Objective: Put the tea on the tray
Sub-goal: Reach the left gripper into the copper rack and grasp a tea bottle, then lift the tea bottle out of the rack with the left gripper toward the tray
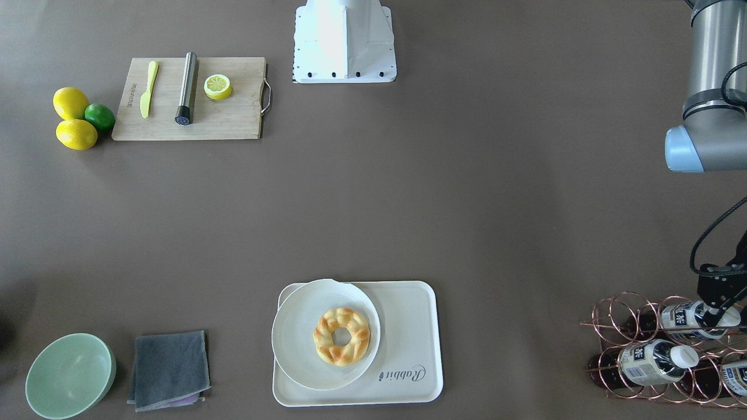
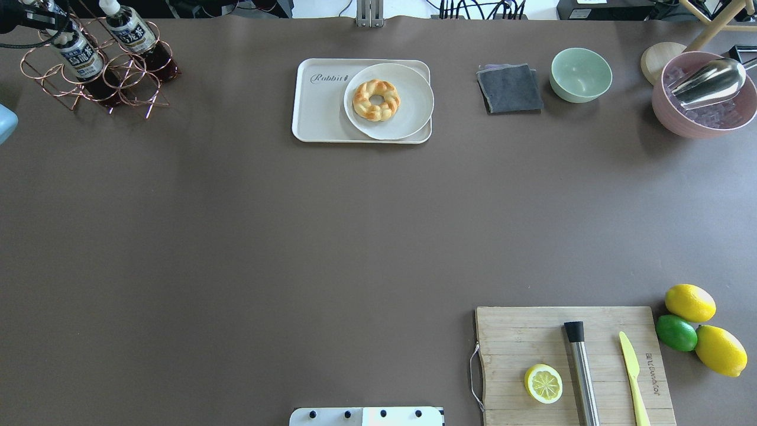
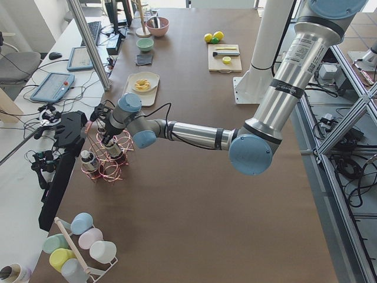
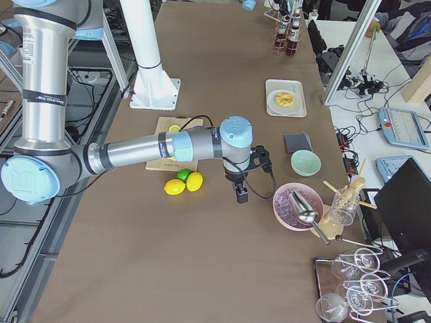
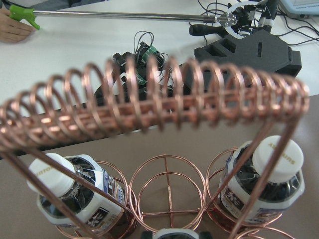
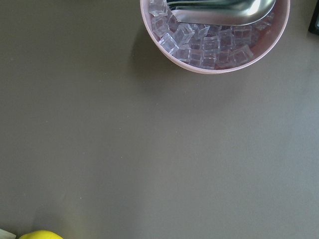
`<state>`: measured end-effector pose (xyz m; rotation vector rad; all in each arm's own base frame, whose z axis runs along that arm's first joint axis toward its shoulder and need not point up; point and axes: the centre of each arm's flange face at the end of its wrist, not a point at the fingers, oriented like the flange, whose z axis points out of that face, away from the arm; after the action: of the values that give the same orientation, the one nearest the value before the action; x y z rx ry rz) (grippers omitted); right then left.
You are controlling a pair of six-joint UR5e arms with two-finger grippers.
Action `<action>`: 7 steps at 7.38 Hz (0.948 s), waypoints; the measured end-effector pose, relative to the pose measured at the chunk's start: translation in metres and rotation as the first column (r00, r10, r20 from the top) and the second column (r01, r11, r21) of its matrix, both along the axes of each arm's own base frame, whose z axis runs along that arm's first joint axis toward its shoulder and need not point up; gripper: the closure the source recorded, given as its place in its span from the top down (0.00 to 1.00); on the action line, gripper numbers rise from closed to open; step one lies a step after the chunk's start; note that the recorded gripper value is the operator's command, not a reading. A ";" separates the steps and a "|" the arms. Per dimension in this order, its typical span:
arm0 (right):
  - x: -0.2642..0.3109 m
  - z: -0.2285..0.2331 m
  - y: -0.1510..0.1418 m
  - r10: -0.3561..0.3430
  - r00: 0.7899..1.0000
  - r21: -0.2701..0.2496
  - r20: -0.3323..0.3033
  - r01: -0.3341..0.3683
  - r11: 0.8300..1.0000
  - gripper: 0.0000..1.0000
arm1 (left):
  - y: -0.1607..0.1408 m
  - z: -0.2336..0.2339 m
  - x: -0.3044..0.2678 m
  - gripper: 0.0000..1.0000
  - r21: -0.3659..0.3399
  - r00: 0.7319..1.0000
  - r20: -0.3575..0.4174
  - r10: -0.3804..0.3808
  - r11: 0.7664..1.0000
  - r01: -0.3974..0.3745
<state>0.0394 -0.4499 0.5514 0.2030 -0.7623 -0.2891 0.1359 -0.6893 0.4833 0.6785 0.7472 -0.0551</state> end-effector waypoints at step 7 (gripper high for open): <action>-0.001 -0.005 -0.004 0.010 1.000 -0.001 0.005 -0.010 1.000 1.00 | -0.012 -0.086 -0.089 0.00 -0.041 0.996 -0.085 -0.008 0.999 0.005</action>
<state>0.0382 -0.4543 0.5460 0.2067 -0.7662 -0.2786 0.0470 -0.7012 0.3974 0.6429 0.8233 -0.1054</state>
